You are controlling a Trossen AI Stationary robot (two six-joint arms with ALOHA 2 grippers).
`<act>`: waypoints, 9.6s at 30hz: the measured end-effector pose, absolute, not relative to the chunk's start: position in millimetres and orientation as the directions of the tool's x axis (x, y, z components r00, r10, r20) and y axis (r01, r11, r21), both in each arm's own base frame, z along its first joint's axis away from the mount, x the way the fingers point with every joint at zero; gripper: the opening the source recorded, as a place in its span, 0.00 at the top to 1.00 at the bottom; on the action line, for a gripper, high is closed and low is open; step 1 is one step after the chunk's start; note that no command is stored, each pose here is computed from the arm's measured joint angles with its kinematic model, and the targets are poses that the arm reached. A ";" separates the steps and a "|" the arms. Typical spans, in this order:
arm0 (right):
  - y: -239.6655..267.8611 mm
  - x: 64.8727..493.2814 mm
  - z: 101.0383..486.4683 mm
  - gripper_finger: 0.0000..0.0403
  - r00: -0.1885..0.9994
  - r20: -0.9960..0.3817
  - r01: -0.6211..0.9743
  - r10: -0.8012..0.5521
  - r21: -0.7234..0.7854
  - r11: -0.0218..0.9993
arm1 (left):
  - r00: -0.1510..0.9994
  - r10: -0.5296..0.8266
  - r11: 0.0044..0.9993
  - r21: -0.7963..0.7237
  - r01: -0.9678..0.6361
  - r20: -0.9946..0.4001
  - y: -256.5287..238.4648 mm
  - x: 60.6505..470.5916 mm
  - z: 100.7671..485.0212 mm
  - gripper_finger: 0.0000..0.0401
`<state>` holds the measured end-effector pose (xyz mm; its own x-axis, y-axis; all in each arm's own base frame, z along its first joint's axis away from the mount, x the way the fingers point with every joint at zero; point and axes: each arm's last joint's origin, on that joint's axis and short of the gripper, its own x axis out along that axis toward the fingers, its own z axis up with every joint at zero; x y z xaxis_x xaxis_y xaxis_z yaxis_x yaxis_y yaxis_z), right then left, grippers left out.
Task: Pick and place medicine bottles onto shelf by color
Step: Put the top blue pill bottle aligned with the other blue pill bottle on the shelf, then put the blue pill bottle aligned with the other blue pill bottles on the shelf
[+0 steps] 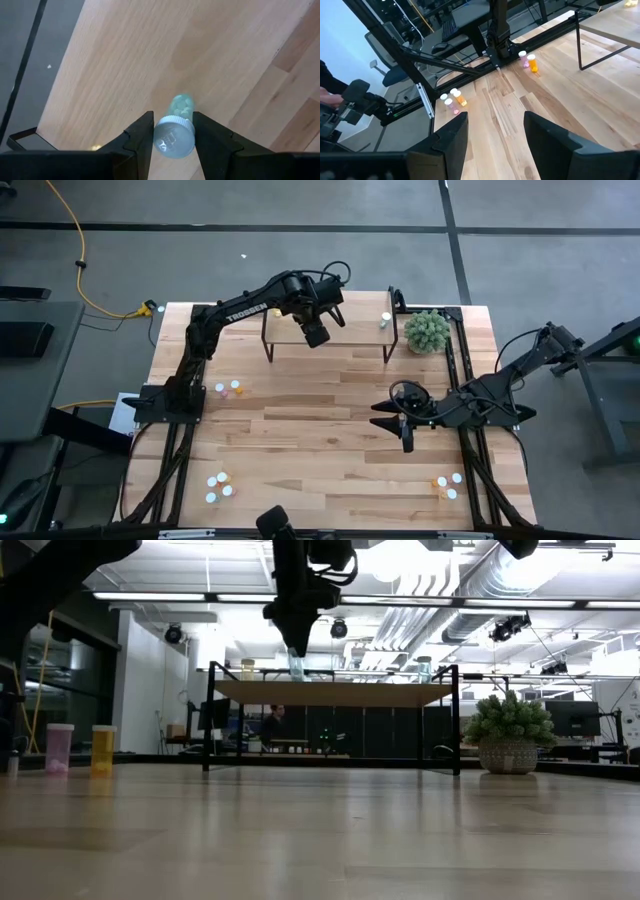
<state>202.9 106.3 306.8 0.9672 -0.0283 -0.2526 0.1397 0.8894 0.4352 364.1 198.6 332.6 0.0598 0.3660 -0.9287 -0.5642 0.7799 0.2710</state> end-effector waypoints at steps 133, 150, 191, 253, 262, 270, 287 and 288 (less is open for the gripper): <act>-110.1 408.4 247.7 0.32 0.741 -0.283 0.643 -0.609 0.036 0.765 | 0.872 0.462 0.881 -0.195 -0.431 0.161 6.2 66.9 349.1 1.00; -110.8 408.5 247.6 0.58 0.755 -0.286 0.625 -0.590 0.044 0.779 | 0.858 0.489 0.866 -0.199 -0.458 0.156 7.0 66.5 349.0 1.00; -35.2 226.0 272.8 0.73 0.614 -0.339 0.777 -0.713 0.102 0.621 | 0.829 0.539 0.838 -0.191 -0.511 0.147 8.5 65.6 348.6 1.00; -61.3 227.2 241.2 0.50 0.431 -0.320 0.885 -0.843 -0.030 0.464 | 0.810 0.568 0.818 -0.217 -0.533 0.147 9.3 65.0 349.1 1.00; -61.1 226.4 242.7 0.43 0.437 -0.317 0.882 -0.842 -0.033 0.470 | 0.810 0.567 0.818 -0.219 -0.533 0.148 9.3 65.1 349.1 1.00; -60.0 224.4 262.3 0.40 0.480 -0.294 0.865 -0.827 -0.002 0.502 | 0.811 0.566 0.817 -0.234 -0.527 0.149 9.3 65.0 349.2 1.00; -47.4 224.9 400.8 0.40 0.888 -0.042 0.456 -0.459 0.227 0.861 | 0.871 0.462 0.882 -0.194 -0.430 0.167 6.2 66.7 349.9 1.00; -45.5 225.0 404.1 0.40 0.916 -0.034 0.394 -0.400 0.260 0.881 | 0.886 0.431 0.898 -0.178 -0.403 0.170 5.3 67.3 350.0 1.00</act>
<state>225.0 -45.5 404.1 0.9160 -0.3998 -0.0343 0.3945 0.8814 0.2597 67.3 5.3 350.0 0.8859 0.4314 0.1703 -0.4030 0.8978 -0.1775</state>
